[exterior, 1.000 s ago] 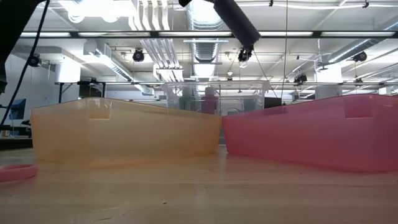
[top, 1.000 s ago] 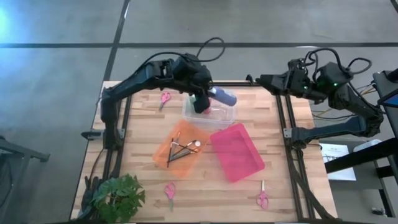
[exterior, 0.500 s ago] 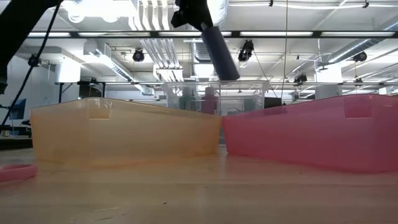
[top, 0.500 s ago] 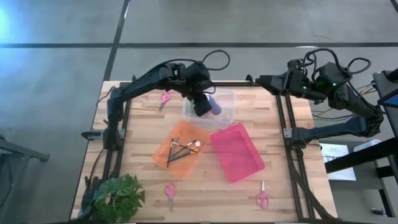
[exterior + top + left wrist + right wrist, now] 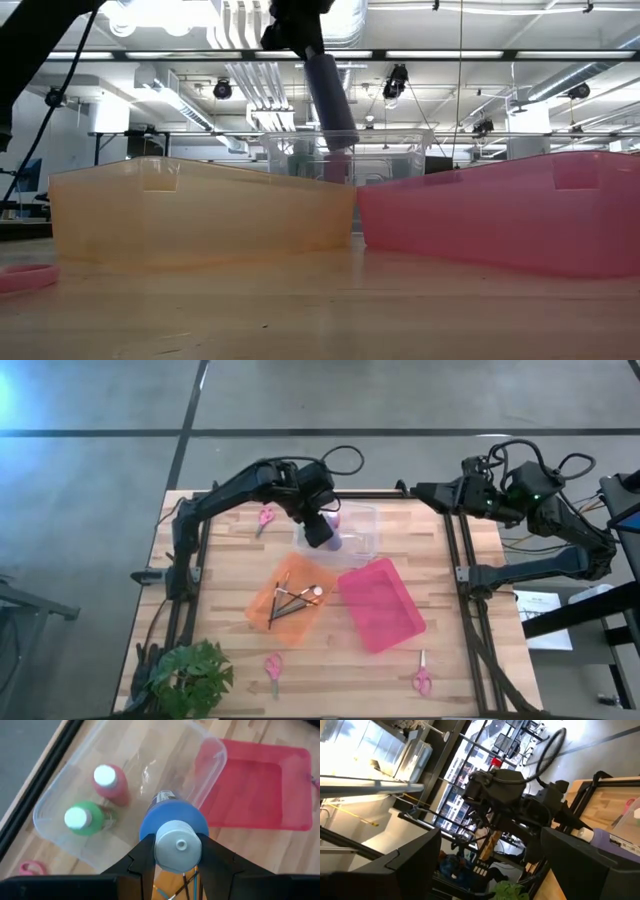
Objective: Pick & Place Paint Supplies
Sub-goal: Put the blue paint bottle into the transparent bin
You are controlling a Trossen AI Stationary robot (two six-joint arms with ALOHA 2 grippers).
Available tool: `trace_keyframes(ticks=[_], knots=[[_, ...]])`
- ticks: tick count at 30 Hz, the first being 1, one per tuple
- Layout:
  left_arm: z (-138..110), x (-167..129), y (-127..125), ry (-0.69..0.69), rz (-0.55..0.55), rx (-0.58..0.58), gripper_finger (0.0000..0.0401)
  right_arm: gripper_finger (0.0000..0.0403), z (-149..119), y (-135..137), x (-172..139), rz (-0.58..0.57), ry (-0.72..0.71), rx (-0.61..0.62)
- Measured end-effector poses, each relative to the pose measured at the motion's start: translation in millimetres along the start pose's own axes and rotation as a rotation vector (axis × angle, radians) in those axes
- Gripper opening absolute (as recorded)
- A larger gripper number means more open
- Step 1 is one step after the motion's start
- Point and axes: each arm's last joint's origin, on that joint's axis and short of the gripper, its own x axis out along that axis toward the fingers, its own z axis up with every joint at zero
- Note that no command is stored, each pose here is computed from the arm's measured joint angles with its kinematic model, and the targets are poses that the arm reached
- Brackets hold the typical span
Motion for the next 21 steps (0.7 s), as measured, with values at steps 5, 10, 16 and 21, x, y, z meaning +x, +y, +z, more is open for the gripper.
trace_keyframes(ticks=[5, 10, 16, 21], knots=[[-6.0, 17.4, 2.4, 0.081, 0.013, -0.011, 0.0122, 0.0335, 0.0, 0.0, 0.0, 0.000, 0.000, -0.006], [-11.1, 37.6, 6.6, 0.142, 0.031, -0.014, 0.0122, 0.0335, 0.1, 0.1, -0.3, 0.001, 0.000, -0.008], [-17.6, 57.5, 18.5, 0.216, 0.048, -0.034, 0.0122, 0.0335, 0.0, -0.1, -0.5, 0.001, 0.000, -0.015], [-20.6, 68.0, 24.0, 0.241, 0.048, -0.031, 0.0122, 0.0335, -0.1, -0.2, -0.5, 0.000, 0.000, -0.019]])
